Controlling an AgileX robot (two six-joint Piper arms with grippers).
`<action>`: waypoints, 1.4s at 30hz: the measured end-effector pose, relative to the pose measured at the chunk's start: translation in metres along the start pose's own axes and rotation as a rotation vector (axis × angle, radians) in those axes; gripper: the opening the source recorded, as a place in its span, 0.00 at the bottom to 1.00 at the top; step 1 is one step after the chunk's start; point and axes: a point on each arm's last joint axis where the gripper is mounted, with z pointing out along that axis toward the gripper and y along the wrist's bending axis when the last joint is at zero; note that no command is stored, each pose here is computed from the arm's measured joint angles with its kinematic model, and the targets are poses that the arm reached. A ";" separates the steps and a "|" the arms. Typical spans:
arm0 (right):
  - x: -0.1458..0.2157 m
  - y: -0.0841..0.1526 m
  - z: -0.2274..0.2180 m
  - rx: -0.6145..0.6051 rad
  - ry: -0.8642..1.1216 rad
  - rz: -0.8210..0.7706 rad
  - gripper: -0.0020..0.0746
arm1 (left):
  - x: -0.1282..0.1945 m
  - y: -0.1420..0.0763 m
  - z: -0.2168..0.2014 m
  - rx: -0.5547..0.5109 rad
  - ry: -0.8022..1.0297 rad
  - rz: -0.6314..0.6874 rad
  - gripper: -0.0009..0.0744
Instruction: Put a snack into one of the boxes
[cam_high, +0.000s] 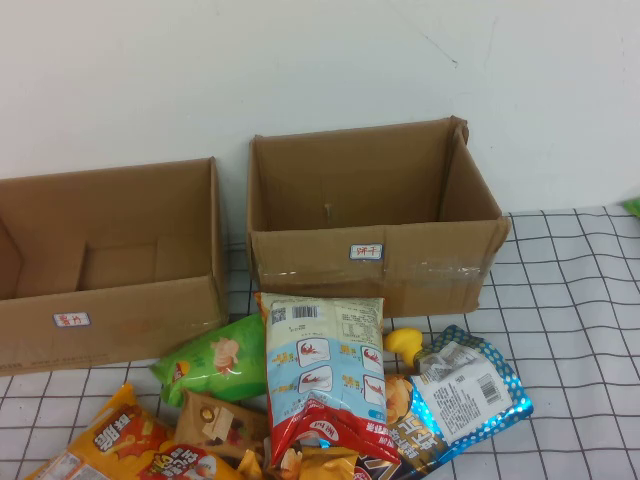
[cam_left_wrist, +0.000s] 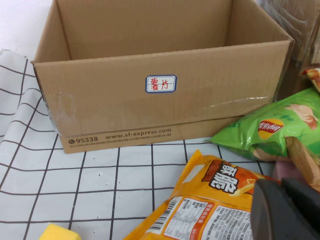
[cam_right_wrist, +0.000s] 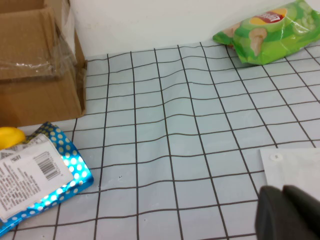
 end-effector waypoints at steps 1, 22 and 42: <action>0.000 0.000 0.000 0.000 0.000 0.000 0.03 | 0.000 0.000 0.000 0.000 0.000 0.000 0.01; 0.000 0.000 0.000 0.000 0.000 0.000 0.03 | 0.000 0.000 0.000 0.000 0.000 0.000 0.01; 0.000 0.000 0.000 -0.002 0.000 -0.015 0.03 | 0.000 0.000 0.000 0.000 0.000 0.000 0.01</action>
